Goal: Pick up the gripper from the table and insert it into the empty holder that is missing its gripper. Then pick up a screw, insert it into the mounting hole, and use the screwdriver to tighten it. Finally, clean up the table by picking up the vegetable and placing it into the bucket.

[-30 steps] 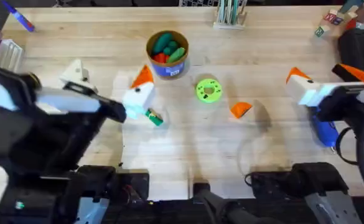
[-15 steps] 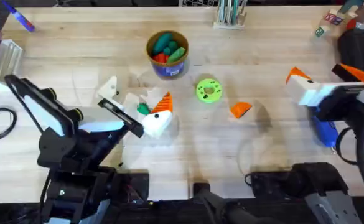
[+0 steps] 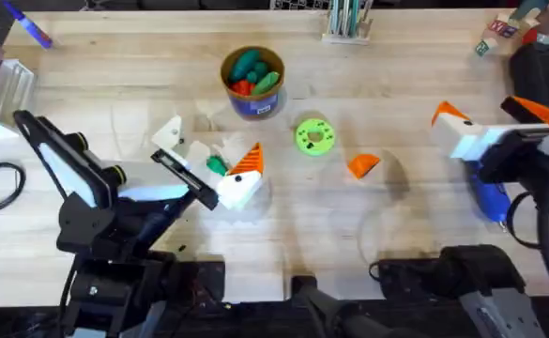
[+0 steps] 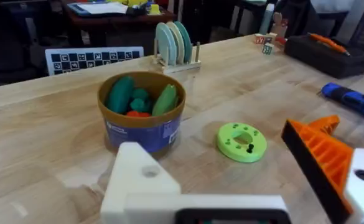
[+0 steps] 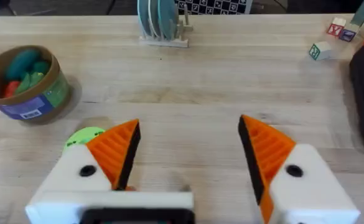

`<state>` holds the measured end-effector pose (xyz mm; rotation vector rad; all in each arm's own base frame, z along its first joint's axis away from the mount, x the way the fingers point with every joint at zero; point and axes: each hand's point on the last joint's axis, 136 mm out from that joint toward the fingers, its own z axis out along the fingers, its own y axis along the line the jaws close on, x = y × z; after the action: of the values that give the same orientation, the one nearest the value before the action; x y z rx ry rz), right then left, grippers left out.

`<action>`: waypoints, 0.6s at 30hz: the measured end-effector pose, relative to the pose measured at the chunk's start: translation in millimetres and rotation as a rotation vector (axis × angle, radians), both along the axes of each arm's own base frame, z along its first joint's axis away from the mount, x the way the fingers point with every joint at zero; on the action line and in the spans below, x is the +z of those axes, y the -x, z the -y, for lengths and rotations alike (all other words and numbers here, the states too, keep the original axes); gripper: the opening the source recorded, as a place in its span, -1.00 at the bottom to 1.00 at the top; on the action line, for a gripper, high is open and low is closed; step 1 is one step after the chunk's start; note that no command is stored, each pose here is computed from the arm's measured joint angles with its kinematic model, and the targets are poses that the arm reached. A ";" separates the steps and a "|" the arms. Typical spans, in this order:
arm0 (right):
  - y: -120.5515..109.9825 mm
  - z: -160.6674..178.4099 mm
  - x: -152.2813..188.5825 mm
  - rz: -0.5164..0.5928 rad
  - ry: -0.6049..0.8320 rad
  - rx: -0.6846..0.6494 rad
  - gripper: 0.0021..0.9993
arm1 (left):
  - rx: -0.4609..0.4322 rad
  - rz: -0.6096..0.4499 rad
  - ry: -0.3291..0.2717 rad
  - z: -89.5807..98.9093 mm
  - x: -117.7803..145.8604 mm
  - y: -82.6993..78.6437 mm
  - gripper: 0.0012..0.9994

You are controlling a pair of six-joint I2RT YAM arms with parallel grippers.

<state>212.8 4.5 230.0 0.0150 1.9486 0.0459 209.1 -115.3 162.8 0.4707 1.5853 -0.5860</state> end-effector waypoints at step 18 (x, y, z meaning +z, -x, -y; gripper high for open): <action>-0.4 -3.6 0.1 -0.001 -0.022 0.014 0.88 | -0.324 -0.032 0.023 37.4 -2.1 41.7 0.97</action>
<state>213.2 8.1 230.1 0.0161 1.9490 0.0763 167.4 -152.8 160.7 0.7109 1.5416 -0.8600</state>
